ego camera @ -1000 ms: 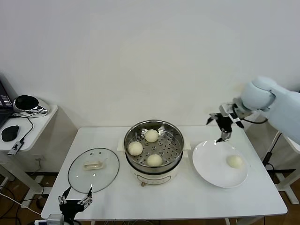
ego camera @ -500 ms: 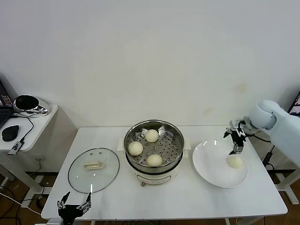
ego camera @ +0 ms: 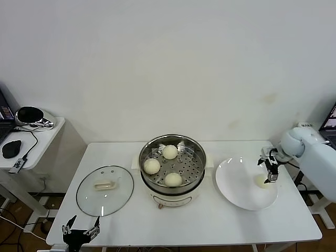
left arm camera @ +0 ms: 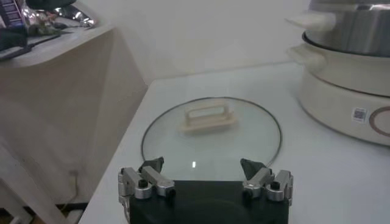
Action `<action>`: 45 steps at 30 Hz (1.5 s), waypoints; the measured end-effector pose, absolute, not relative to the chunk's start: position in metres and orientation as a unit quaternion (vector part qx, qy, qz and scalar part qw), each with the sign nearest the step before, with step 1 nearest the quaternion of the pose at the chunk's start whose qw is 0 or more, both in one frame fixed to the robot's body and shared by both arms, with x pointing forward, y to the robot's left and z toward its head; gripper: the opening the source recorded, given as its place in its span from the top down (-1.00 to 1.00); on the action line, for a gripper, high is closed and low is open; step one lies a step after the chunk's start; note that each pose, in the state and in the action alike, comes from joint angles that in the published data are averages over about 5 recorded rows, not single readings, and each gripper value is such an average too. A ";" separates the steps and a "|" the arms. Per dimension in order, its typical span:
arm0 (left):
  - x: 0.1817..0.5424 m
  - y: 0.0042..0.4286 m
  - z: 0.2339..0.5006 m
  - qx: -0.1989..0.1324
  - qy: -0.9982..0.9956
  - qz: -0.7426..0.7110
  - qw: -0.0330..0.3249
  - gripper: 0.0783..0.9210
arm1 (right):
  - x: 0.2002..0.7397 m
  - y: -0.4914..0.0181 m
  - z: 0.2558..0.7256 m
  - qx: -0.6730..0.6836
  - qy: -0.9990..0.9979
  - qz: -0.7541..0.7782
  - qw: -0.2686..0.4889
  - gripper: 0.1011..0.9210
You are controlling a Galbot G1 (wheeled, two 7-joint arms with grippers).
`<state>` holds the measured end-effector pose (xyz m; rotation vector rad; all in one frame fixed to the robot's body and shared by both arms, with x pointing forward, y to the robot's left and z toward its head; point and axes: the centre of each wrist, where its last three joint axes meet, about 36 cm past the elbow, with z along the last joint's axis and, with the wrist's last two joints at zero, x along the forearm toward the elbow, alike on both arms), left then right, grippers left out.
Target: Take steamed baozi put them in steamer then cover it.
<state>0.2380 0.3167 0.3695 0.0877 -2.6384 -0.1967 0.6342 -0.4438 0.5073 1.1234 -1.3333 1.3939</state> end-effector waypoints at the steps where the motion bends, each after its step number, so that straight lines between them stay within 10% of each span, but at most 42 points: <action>1: 0.238 0.317 0.369 0.032 -0.966 -0.072 0.245 -0.77 | 0.634 -0.445 0.504 0.451 -0.535 0.562 0.441 -0.76; 31: 0.240 0.318 0.360 0.034 -0.964 -0.074 0.252 -0.77 | 0.641 -0.447 0.454 0.448 -0.512 0.574 0.457 -0.76; 45: 0.242 0.316 0.360 0.030 -0.965 -0.073 0.251 -0.77 | 0.642 -0.454 0.463 0.440 -0.526 0.564 0.460 -0.23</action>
